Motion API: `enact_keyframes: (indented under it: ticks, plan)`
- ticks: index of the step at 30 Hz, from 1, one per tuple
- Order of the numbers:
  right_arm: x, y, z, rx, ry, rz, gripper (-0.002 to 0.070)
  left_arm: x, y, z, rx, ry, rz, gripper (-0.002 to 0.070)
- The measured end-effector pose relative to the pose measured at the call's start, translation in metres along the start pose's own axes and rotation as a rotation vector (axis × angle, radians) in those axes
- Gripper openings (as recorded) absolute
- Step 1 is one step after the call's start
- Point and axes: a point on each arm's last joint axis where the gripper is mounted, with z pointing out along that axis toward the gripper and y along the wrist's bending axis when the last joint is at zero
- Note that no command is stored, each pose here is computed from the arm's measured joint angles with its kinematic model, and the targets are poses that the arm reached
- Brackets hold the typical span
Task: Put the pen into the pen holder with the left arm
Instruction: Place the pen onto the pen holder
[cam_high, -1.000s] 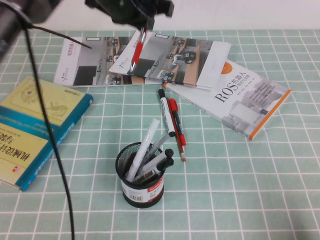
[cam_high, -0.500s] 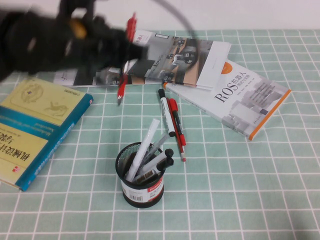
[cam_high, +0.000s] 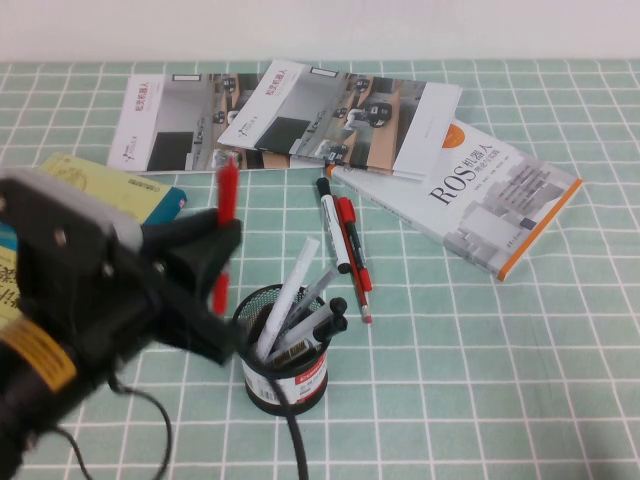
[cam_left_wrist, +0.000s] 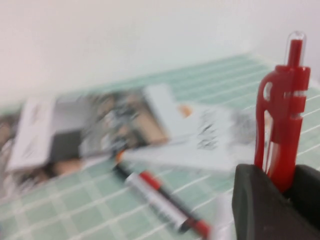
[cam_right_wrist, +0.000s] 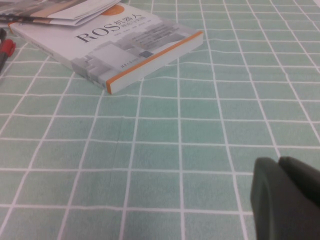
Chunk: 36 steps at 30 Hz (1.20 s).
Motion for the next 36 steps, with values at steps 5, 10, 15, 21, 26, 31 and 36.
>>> enact_keyframes:
  ticks: [5,10,15,21,26,31,36]
  plan:
    - [0.000,0.000,0.000,0.000,0.000,0.000,-0.0020,0.009,-0.014,-0.001,0.086,-0.068,0.054,0.0088]
    - [0.000,0.000,0.000,0.000,0.000,0.000,-0.0020,0.017,-0.019,0.013,0.122,-0.074,0.060,0.0088]
    - [0.000,0.000,0.000,0.000,0.000,0.000,-0.0020,0.030,-0.022,0.029,0.148,-0.070,0.068,0.0088]
    - [0.000,0.000,0.000,0.000,0.000,0.000,-0.0020,0.047,-0.022,0.040,0.151,-0.004,0.075,0.0088]
    - [0.000,0.000,0.000,0.000,0.000,0.000,-0.0020,0.051,-0.021,0.042,0.145,0.022,0.102,0.0088]
    - [0.000,0.000,0.000,0.000,0.000,0.000,-0.0020,0.058,-0.017,0.045,0.114,0.056,0.108,0.0088]
    - [0.000,0.000,0.000,0.000,0.000,0.000,-0.0020,0.071,-0.014,0.047,0.099,0.097,0.099,0.0088]
